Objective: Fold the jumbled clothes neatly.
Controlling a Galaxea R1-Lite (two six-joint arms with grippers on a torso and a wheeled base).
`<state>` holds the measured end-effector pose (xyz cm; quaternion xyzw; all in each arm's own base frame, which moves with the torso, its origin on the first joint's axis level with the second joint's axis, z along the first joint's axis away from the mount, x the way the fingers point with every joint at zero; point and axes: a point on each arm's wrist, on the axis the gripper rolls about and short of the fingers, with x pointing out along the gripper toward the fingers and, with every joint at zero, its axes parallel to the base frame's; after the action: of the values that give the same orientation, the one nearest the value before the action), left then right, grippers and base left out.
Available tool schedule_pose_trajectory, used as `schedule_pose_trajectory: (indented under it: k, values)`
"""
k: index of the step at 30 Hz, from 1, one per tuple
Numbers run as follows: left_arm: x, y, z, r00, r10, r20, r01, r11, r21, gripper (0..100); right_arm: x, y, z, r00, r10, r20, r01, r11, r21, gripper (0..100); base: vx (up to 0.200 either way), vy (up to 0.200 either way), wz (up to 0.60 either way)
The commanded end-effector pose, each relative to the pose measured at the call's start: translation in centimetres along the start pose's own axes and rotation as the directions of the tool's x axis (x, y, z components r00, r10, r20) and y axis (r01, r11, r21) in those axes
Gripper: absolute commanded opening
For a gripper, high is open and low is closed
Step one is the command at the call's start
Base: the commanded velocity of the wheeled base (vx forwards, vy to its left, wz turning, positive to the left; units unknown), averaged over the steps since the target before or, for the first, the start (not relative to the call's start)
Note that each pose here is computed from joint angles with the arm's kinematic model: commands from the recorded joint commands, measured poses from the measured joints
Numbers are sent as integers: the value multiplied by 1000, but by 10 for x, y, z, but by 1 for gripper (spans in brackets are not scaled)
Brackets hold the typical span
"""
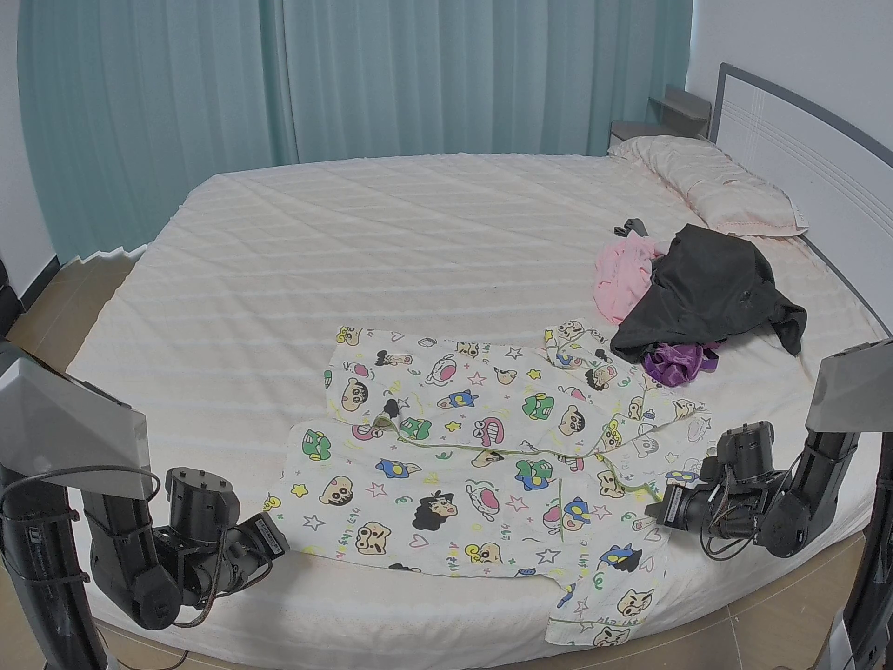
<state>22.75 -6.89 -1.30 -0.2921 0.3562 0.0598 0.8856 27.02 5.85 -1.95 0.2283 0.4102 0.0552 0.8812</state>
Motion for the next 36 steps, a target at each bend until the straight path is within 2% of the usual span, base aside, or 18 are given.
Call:
schedule_pose_trajectory:
  k: [1,10,11,14,20,25,28,31,36]
  values:
    - [0,1,-2,1000,6,-10,-6,1000,6,0,2,1,21,997,16,81,-17,1000,9,0,0,0,0]
    - [3,2,-5,1000,11,-24,-11,1000,10,0,16,16,56,976,60,209,-57,998,-20,0,0,0,0]
    - [3,2,-5,1000,12,-25,-12,1000,10,0,17,17,58,975,68,213,-64,998,-25,100,0,0,0]
    - [4,2,-5,1000,13,-26,-13,1000,10,0,19,19,59,975,73,211,-69,997,-29,100,0,0,0]
    - [4,2,-5,1000,12,-27,-12,1000,9,0,15,11,43,987,42,155,-35,998,-46,100,0,0,0]
    - [4,2,-5,1000,11,-26,-11,1000,8,0,-9,7,44,983,33,179,-25,999,-45,100,0,0,0]
    - [3,1,-4,1000,6,-21,-5,1000,6,0,-30,6,46,980,52,193,-46,998,-39,100,0,0,0]
    - [2,1,-3,1000,2,-17,-2,1000,5,0,-45,5,36,984,72,165,-66,997,-39,100,0,0,0]
    - [-2,-1,-1,1000,-10,-6,10,1000,2,0,-56,-3,15,994,42,102,-40,999,-25,100,0,0,0]
